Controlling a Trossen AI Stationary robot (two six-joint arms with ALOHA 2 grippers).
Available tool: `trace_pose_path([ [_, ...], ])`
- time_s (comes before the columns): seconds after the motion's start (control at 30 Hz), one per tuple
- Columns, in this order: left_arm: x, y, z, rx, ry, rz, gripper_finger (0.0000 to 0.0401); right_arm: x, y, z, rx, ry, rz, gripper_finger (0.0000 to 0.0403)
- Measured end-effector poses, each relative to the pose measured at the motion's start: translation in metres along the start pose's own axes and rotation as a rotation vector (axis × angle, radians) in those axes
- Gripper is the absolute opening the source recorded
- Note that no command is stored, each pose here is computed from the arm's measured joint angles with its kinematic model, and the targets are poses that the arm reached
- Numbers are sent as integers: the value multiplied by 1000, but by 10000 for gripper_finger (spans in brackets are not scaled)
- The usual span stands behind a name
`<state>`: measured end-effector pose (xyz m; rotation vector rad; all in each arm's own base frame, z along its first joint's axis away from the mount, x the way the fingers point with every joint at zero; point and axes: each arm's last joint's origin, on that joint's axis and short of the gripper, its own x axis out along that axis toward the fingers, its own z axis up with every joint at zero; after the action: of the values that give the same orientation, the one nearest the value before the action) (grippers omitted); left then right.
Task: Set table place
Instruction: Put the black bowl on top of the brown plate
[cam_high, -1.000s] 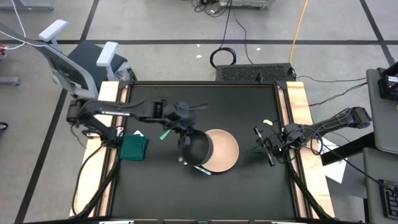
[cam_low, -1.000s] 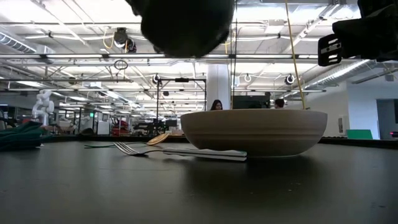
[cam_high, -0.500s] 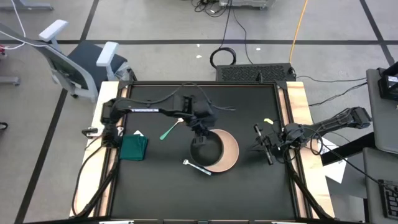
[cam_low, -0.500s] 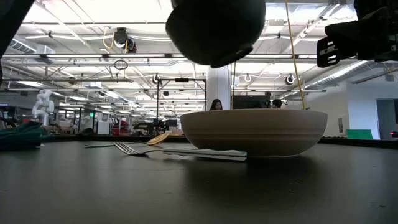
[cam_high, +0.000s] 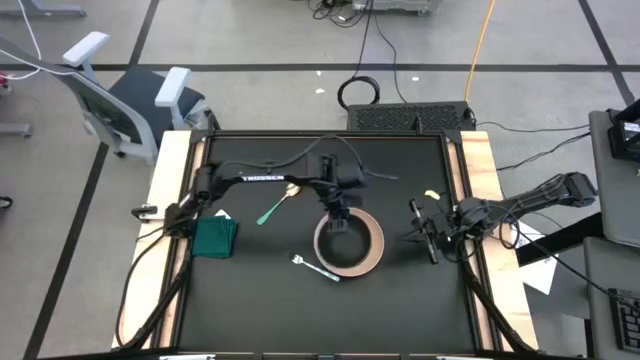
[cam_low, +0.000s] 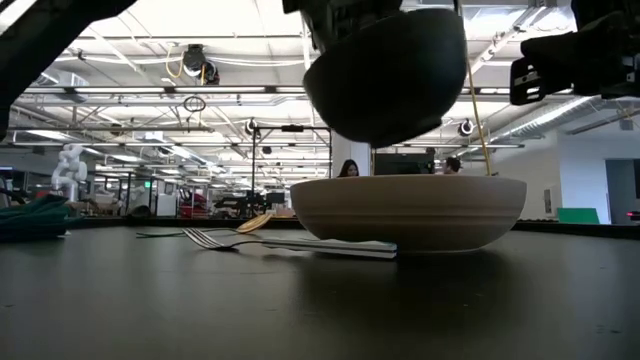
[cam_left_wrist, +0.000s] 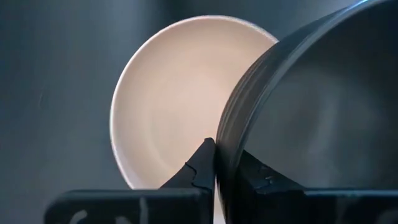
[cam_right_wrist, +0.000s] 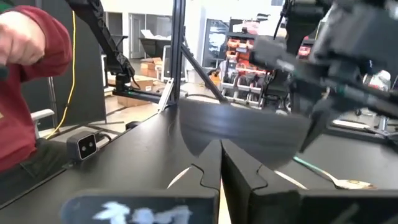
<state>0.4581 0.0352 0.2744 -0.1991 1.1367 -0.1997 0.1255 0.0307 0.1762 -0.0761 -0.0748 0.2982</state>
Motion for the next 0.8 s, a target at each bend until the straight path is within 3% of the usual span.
trace_pose_path([
  [0.23,8,14,0,-8,10,1,13,-4,0,0,-13,12,2,0],
  [0.4,9,15,0,15,5,0,27,-10,1,-2,-33,41,6,0],
  [0.63,8,15,4,39,-32,3,7,-18,1,2,-43,9,4,0],
  [0.8,8,17,6,54,-57,6,26,-23,2,4,-46,-15,2,0],
])
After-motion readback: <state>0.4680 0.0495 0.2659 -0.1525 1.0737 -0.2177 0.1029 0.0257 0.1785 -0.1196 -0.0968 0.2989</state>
